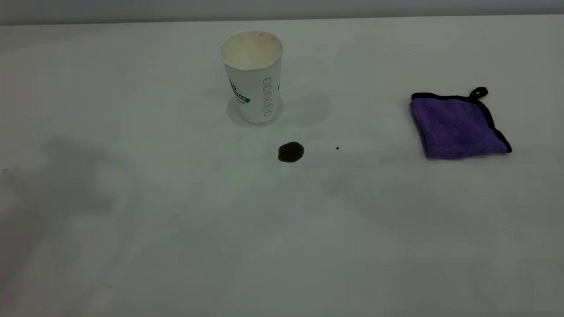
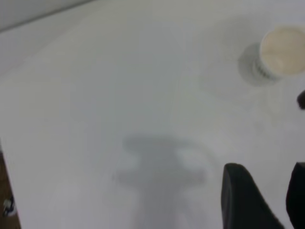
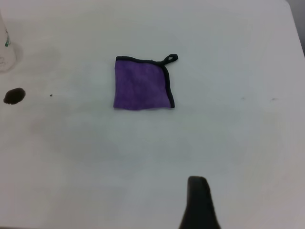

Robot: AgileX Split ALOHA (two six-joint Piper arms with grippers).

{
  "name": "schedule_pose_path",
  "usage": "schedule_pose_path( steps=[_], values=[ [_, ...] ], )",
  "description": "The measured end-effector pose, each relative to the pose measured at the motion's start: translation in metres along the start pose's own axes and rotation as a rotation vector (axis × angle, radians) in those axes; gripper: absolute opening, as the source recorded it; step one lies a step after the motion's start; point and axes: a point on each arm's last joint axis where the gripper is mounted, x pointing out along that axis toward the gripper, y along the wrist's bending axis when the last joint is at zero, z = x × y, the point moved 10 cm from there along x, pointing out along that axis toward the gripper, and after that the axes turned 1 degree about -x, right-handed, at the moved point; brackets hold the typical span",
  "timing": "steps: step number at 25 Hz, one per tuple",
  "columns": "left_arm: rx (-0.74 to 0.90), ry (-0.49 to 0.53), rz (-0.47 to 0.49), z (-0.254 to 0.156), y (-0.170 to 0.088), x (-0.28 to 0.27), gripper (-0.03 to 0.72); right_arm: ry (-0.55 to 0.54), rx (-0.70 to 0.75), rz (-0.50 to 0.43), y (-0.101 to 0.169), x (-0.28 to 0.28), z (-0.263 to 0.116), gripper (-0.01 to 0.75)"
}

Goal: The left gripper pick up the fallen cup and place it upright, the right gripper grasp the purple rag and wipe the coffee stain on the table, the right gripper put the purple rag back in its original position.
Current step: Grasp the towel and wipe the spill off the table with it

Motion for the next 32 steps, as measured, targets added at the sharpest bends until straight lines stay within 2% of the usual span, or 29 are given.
schedule_pose_path(
  steps=[7, 15, 19, 23, 27, 32],
  values=[
    [-0.02, 0.055, 0.002, -0.084, -0.004, -0.013, 0.24, 0.0, 0.0, 0.0, 0.0, 0.0, 0.0, 0.588],
    [-0.12, 0.244, 0.004, -0.225, -0.018, 0.021, 0.239, 0.0, 0.0, 0.0, 0.0, 0.0, 0.0, 0.588],
    [-0.117, 0.25, 0.003, -0.274, -0.023, 0.035, 0.239, 0.0, 0.0, 0.0, 0.0, 0.0, 0.0, 0.588],
    [-0.155, 0.073, 0.018, -0.279, -0.02, 0.026, 0.239, 0.0, 0.0, 0.0, 0.0, 0.0, 0.0, 0.588],
    [-0.254, -0.125, 0.085, -0.281, -0.011, 0.005, 0.239, 0.0, 0.0, 0.0, 0.0, 0.0, 0.0, 0.588],
    [-0.322, -0.259, 0.157, -0.29, -0.005, -0.009, 0.239, 0.0, 0.0, 0.0, 0.0, 0.0, 0.0, 0.588]
  ],
)
